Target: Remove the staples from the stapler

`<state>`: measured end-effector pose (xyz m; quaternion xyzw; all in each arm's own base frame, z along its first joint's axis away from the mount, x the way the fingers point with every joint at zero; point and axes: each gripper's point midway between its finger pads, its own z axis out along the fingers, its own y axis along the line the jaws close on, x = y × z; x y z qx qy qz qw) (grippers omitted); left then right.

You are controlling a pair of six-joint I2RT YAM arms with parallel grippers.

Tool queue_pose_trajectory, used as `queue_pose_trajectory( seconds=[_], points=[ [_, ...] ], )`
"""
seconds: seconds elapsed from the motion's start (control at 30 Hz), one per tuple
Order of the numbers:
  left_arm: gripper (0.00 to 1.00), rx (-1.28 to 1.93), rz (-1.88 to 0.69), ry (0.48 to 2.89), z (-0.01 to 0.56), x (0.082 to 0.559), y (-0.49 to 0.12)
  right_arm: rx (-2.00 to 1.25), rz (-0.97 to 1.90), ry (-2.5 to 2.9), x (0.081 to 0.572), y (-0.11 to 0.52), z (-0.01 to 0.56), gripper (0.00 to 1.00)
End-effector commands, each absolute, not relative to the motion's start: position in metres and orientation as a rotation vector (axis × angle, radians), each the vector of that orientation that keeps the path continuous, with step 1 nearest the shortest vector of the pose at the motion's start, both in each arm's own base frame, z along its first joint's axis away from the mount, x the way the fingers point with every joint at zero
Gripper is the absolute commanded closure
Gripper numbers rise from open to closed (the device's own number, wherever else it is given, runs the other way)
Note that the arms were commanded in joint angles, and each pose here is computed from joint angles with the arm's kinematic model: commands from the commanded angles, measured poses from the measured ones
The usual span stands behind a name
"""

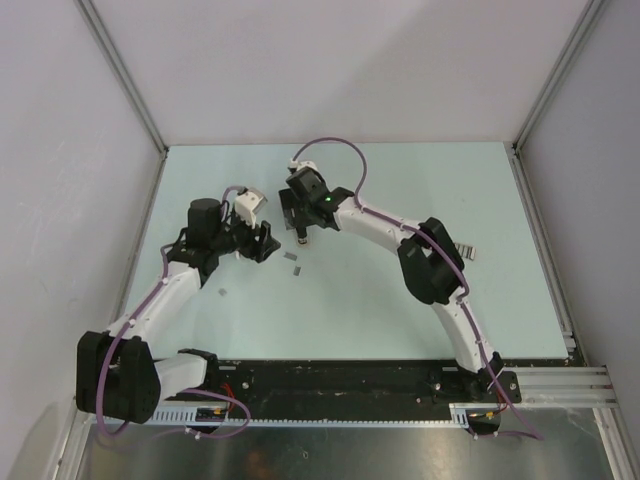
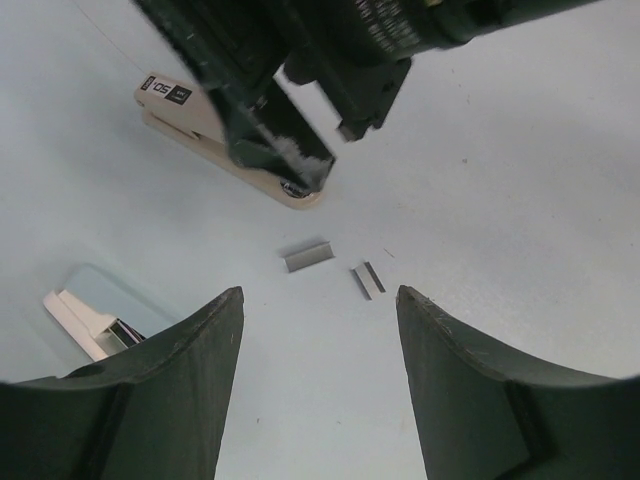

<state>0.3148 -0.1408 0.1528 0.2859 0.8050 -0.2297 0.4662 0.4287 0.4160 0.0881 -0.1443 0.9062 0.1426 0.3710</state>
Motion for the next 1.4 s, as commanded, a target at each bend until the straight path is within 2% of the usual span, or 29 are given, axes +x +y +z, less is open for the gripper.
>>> queue_pose_trajectory(
  seconds=[0.0,0.23,0.47,0.63,0.93,1.37],
  points=[
    [0.33,0.726,-0.554,1.971,0.152,0.316,-0.139,-0.258,0.441,2.215,0.442,0.381,0.162,0.20],
    [0.32,0.724,-0.545,1.970,0.154,0.317,-0.138,0.111,0.350,2.249,0.454,0.244,0.166,0.15],
    [0.32,0.741,-0.550,1.972,0.153,0.315,-0.139,0.577,-0.027,2.327,0.448,0.077,0.129,0.17],
    [0.32,0.740,-0.567,1.971,0.156,0.316,-0.141,0.806,-0.194,2.320,0.431,0.001,0.114,0.17],
    [0.32,0.744,-0.578,1.976,0.156,0.317,-0.142,1.065,-0.263,2.308,0.404,-0.067,0.087,0.12],
    [0.31,0.759,-0.572,1.972,0.155,0.315,-0.142,1.108,-0.210,2.421,0.397,-0.066,0.031,0.12]
  ],
)
